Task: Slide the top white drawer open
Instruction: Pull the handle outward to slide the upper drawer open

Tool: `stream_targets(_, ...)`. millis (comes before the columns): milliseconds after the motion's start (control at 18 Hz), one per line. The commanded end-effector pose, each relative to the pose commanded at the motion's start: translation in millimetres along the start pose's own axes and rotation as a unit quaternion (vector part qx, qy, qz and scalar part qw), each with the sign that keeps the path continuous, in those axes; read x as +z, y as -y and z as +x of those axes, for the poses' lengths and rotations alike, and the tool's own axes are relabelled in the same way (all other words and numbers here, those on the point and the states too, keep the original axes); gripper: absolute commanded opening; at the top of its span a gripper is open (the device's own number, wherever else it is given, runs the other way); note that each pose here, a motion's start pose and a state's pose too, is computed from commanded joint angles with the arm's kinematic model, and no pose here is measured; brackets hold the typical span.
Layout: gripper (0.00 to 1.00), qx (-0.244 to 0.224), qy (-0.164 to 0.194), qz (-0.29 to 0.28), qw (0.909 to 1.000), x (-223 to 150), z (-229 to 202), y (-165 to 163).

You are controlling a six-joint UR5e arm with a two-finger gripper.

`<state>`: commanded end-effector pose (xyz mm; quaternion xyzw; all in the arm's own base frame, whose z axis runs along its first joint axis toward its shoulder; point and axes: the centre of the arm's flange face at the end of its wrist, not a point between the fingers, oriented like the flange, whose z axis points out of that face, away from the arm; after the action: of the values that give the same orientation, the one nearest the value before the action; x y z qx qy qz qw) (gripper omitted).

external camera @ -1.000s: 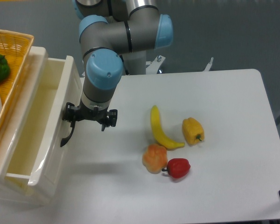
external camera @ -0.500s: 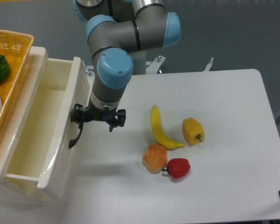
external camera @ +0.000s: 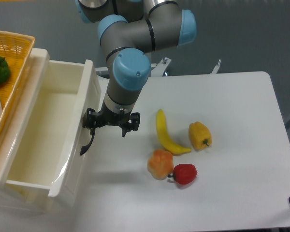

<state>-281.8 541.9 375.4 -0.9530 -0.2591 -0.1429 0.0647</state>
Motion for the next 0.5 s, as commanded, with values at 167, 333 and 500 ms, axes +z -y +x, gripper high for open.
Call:
stream_targets(167,1.0,0.001,0.0,0.002,1.0,-2.3,-2.2,0.9)
stream_targets(333,1.0,-0.004,-0.002,0.006,1.0,-6.2,-7.6,2.1)
stream_targets(500,1.0,-0.006,-0.003,0.009,0.9999,-8.1,-10.9,3.4)
